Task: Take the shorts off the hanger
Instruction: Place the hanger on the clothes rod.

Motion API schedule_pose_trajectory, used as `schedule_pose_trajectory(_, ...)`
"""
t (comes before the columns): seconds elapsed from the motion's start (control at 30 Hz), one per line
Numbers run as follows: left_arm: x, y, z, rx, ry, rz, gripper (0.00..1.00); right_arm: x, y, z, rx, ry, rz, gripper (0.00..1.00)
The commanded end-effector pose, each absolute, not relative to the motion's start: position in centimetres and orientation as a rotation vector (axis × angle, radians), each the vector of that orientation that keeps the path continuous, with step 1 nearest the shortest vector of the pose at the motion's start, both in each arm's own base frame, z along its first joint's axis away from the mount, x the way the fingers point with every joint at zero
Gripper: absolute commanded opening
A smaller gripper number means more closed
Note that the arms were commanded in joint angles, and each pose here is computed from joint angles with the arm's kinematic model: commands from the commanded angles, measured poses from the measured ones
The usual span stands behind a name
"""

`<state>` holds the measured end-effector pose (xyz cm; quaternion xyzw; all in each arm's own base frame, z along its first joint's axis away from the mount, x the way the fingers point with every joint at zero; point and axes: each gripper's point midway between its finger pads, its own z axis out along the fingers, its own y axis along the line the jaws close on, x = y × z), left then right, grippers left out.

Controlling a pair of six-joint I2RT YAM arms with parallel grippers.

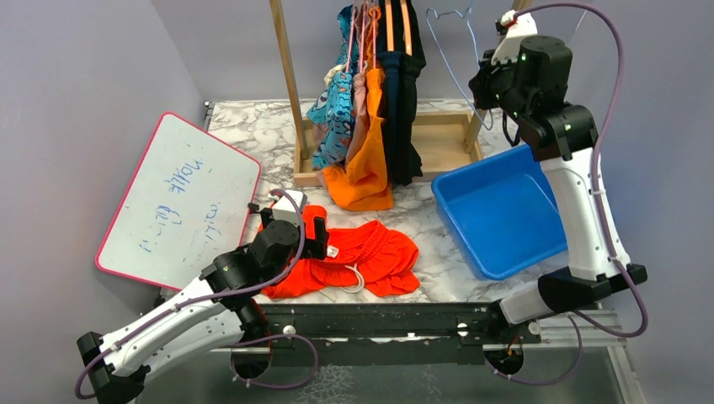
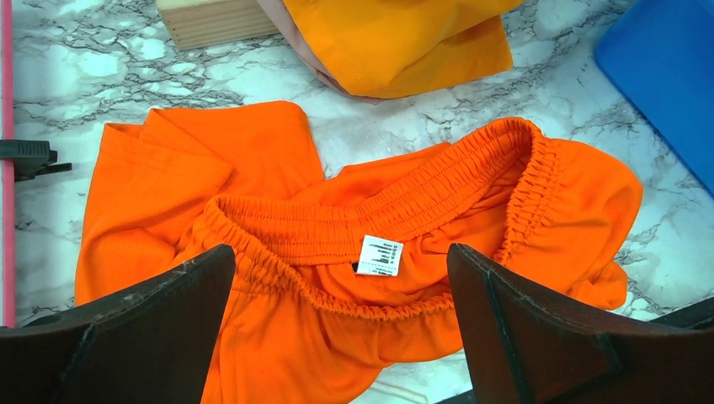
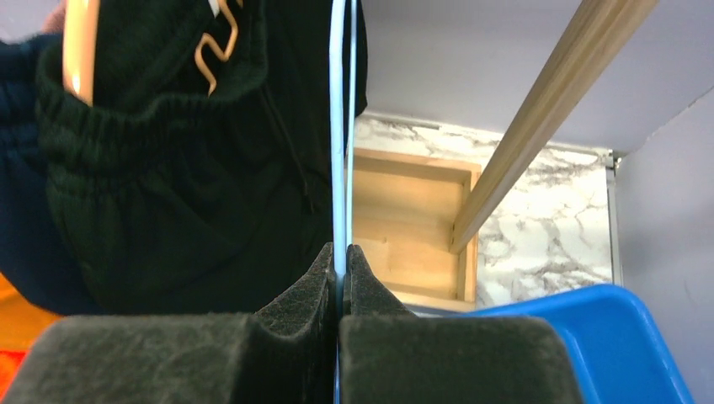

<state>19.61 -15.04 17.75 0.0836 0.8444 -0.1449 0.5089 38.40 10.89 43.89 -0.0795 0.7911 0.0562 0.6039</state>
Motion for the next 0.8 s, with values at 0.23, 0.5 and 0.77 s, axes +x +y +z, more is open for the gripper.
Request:
schedule_pose_trajectory(0.23, 20.1, -14.9, 18.7, 0.188, 1.999, -0.345, 0.99, 41.0, 8.7, 45.7, -0.234, 1.858, 0.205, 0.01)
schedule_pose_trajectory(0.5, 20.1, -15.0, 18.6, 0.188, 2.001, -0.344, 0.99, 42.3, 9.0, 40.6, -0.248, 1.988, 0.242, 0.01)
schedule_pose_trajectory(0.77, 20.2, -14.8, 18.6, 0.178, 2.000, -0.334, 0.99, 42.4, 7.6, 41.4, -0.194, 1.964, 0.159, 0.04)
